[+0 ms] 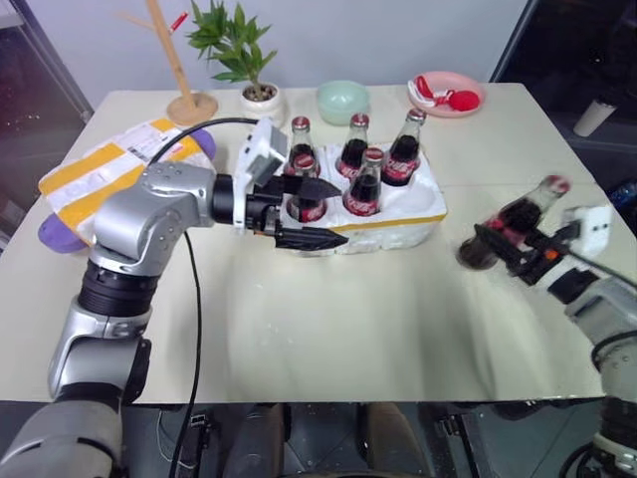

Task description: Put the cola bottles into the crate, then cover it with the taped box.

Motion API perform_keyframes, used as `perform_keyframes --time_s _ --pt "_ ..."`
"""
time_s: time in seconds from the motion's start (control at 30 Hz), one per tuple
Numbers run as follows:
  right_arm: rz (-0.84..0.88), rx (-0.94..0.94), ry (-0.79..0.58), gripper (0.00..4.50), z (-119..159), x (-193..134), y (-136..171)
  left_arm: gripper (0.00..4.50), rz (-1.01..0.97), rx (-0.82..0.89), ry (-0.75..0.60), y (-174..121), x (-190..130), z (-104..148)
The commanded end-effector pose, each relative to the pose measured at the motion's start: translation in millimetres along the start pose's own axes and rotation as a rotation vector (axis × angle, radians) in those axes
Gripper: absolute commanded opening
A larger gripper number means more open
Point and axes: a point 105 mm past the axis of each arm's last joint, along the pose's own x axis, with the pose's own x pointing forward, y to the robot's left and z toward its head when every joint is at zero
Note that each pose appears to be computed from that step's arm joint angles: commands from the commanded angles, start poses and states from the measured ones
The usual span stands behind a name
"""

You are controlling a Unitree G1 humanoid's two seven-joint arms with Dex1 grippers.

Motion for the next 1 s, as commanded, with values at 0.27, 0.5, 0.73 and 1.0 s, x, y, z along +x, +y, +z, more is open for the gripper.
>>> perform_keyframes --time_s 0.27,0.5,0.73,1.0 --pt "0.311 -0.133 -0.079 2.85 62 66 68 4.50 0.079 0.055 -0.035 5 -12 14" --pt "0.330 -0.192 0.067 2.85 22 91 66 4.50 0.110 0.070 -0.038 3 -19 17" --pt "0.339 -0.212 0.187 2.85 -14 102 66 4.50 0.132 0.070 -0.035 5 -21 16" --pt "0.365 -0.262 0.164 4.47 16 87 67 4.50 0.271 0.121 0.034 12 -41 6"
